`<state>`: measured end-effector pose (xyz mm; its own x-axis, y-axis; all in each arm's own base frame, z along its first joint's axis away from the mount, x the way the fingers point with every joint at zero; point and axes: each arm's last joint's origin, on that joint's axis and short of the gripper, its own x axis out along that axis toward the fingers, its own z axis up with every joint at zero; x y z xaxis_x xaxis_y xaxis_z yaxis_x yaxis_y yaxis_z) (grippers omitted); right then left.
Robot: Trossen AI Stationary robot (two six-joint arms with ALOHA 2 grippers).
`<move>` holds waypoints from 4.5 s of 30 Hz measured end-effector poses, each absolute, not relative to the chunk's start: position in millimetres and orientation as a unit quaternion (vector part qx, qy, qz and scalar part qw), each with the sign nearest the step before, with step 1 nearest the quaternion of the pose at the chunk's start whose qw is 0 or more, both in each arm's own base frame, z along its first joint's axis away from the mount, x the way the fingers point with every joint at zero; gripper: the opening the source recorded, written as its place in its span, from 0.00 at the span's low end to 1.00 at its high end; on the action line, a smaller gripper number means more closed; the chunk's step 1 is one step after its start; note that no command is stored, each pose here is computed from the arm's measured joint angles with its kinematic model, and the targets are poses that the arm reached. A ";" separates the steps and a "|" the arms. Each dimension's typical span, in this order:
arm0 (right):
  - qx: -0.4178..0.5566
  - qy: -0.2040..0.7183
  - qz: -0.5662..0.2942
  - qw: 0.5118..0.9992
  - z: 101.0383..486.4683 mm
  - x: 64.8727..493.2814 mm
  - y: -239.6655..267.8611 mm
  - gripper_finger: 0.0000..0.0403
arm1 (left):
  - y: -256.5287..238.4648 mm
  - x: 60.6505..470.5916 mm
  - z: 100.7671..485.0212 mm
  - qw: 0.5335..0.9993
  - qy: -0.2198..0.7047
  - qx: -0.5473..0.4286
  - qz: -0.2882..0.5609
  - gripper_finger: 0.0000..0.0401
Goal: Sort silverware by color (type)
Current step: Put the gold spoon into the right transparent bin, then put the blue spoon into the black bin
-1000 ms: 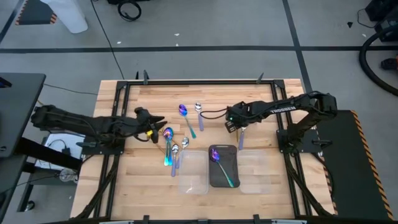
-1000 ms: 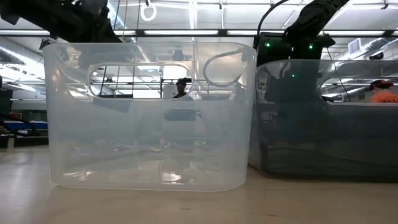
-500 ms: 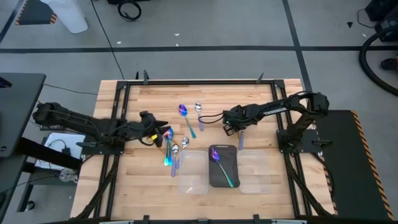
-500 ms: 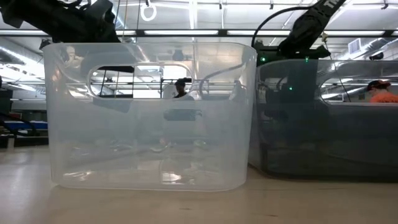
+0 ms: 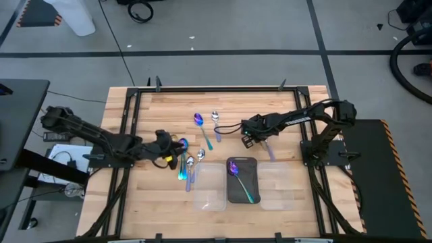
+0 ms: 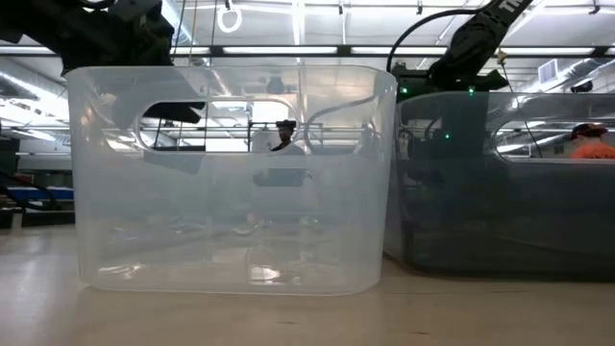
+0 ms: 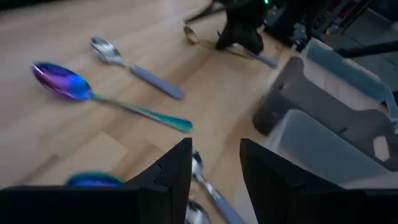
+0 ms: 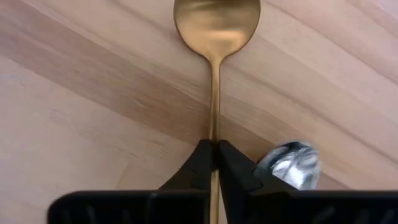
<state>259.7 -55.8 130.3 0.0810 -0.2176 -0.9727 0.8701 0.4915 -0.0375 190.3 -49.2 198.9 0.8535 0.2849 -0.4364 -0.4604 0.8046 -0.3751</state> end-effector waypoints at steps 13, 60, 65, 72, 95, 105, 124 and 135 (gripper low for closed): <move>0.315 0.504 -0.368 0.715 160.6 255.7 -46.6 0.03 | -87.2 189.9 183.8 0.928 0.187 -0.272 0.173 0.35; 0.393 0.506 -0.294 0.709 190.5 177.7 151.2 0.04 | -96.3 190.3 193.5 0.939 0.133 -0.273 0.161 0.35; 0.385 0.528 -0.315 0.688 173.3 187.2 153.0 0.04 | -95.0 192.9 197.3 0.943 0.118 -0.270 0.157 0.35; 0.378 0.549 -0.320 0.673 157.0 198.6 152.9 0.04 | -88.7 196.0 197.5 0.941 0.114 -0.268 0.172 0.35; 0.369 0.574 -0.330 0.652 141.2 206.1 151.6 0.13 | -88.2 196.5 198.0 0.949 0.116 -0.242 0.169 0.38; 0.388 0.535 -0.260 0.704 183.9 198.4 140.7 0.30 | -86.0 189.1 183.4 0.930 0.189 -0.260 0.180 0.55; 0.099 0.332 -0.205 0.915 227.0 212.8 114.2 0.30 | -80.9 177.4 182.5 0.847 0.294 -0.333 0.292 0.40; 0.027 0.297 -0.219 0.929 203.5 245.3 122.7 0.29 | -86.4 205.8 151.9 0.816 0.346 -0.304 0.350 0.40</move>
<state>245.3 122.7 203.5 0.7281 -0.3903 -0.5635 0.4222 0.9030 -0.0800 205.8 -86.4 151.9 0.5161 0.3615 -0.7765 -0.7811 0.5706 -0.2536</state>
